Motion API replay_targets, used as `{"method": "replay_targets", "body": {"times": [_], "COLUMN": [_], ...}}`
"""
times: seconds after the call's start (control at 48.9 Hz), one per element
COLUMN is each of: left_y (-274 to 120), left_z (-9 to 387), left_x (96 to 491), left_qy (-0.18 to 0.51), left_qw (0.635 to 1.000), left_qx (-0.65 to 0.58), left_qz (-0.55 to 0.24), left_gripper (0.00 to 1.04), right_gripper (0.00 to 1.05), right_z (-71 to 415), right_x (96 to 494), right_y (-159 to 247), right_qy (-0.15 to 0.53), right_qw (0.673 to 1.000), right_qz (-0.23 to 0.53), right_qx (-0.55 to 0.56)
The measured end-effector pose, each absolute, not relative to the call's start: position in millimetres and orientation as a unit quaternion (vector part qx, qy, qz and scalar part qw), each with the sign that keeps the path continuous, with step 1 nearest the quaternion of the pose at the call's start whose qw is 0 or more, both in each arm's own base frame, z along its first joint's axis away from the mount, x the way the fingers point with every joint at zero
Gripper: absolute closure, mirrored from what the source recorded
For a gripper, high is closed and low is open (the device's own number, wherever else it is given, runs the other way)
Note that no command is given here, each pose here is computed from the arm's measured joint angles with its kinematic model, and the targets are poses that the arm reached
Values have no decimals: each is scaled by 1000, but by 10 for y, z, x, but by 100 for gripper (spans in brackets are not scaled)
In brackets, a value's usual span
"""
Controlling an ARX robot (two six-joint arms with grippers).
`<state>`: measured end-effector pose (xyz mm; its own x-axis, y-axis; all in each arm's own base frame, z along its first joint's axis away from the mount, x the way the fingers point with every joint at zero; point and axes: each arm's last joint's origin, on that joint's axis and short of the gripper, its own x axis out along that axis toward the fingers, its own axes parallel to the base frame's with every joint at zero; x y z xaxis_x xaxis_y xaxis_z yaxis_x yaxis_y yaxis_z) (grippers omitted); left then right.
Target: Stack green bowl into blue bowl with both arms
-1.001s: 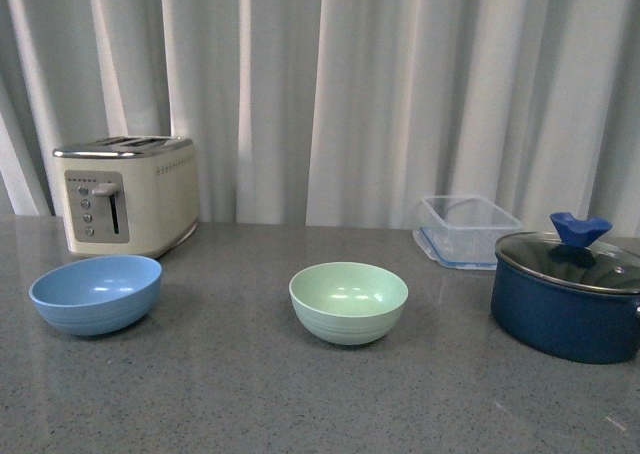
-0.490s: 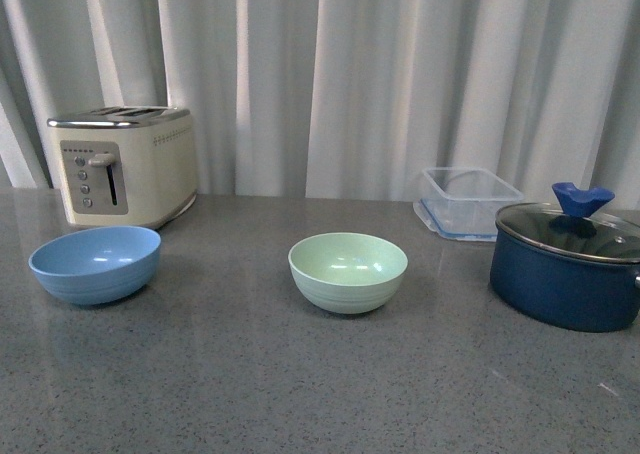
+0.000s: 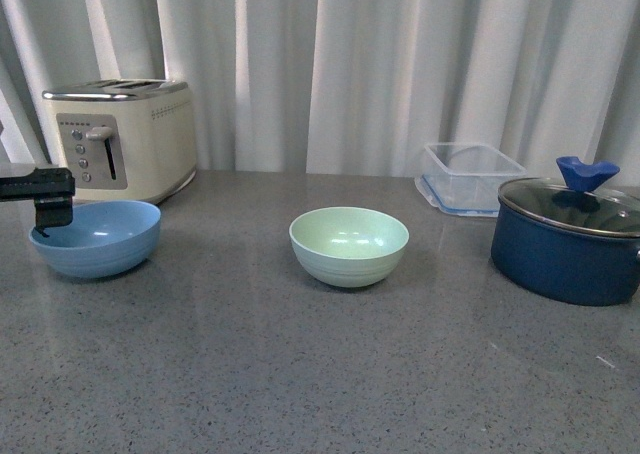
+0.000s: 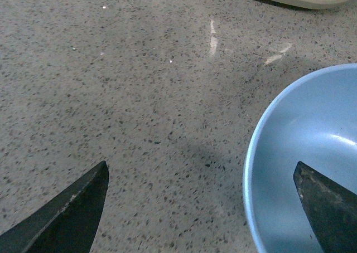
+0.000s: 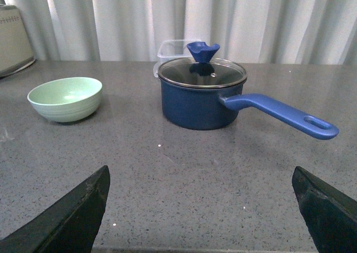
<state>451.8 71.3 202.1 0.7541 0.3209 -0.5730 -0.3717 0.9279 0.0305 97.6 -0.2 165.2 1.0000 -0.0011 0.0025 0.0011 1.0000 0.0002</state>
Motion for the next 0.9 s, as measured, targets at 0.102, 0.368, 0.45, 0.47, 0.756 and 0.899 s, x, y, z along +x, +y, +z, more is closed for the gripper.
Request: {"method": "replay_targets", "body": {"times": [0.102,0.368,0.45,0.47,0.756,0.899], "left_y": [663,504,488,489,481,434], "left_z": [1942,1724,1721,1721,1767,1933], "left_x": [4668,4894,4899,4899,4898,4859], "left_qy": [303,320,320,320,312,292], "left_qw": [935,931,931,931,932,938], "left_qx": [-37,-14,-11,-11,-14,-25], "left_qz": [179,174,177,178,184,182], "left_gripper": [7,22,33,35,84,97], "right_gripper": [10,10,10,10,10,10], "right_z": [1652,1652,1652,1652,1652,1652], "right_x": [976,976,976,976,976,976], "right_y": [-2,-2,-2,-2,-2,-2], "right_qy": [-1,-1,-1,-1,-1,-1], "right_qw": [1000,1000,1000,1000,1000,1000], "right_qz": [-1,-1,-1,-1,-1,-1], "right_qx": [0,0,0,0,0,0]}}
